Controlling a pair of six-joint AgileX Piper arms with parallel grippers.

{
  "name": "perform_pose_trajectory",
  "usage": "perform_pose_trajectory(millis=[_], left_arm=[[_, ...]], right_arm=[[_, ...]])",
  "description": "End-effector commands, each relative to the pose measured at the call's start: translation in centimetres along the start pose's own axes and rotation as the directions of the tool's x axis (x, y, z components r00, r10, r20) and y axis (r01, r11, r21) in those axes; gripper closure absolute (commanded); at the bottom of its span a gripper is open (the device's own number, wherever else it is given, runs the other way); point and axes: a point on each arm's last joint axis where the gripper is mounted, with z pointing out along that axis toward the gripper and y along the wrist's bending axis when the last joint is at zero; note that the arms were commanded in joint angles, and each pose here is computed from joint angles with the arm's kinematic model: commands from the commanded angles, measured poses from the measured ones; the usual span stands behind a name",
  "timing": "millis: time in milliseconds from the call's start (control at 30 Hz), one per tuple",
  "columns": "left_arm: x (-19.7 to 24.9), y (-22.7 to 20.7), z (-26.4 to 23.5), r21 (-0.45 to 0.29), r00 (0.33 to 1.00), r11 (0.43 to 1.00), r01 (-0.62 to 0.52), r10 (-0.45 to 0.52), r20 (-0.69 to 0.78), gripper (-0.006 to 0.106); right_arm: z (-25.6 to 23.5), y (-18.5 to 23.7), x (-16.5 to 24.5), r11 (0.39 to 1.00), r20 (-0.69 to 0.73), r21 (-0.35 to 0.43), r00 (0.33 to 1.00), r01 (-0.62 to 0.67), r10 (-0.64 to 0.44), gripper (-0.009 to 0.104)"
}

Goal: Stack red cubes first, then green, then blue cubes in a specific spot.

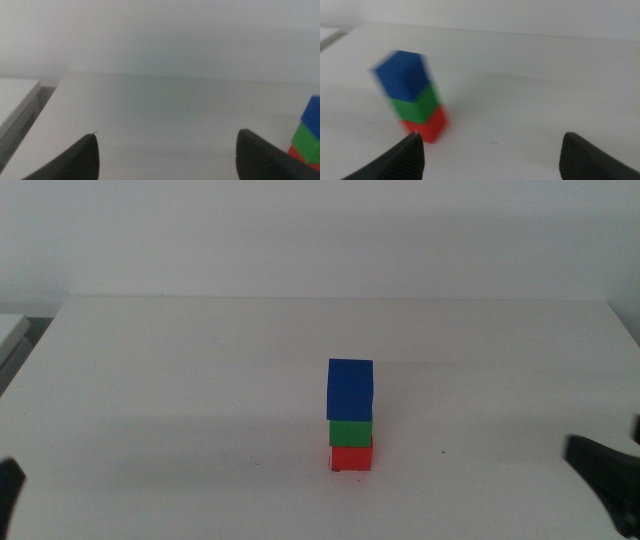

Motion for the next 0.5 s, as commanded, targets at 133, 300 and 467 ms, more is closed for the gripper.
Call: perform_pose_trajectory(millis=[133,300,467], left_arm=[[3.9,1.1,1.7,-0.037,0.999,0.999,0.017,-0.016,0.028,0.008],[5.4,1.7,2.6,-0.068,0.998,0.998,0.001,0.003,0.059,0.008],[6.9,2.0,3.0,-0.085,0.999,0.996,-0.029,0.031,0.023,0.008]], right_arm=[[-2.0,-2.6,4.7,0.976,0.091,0.210,0.995,-0.051,0.032,0.002],[-2.8,-3.7,7.7,0.933,0.153,0.347,0.987,-0.094,0.042,0.002],[-3.1,-4.1,9.4,0.905,0.207,0.407,0.978,-0.121,0.038,0.002]])
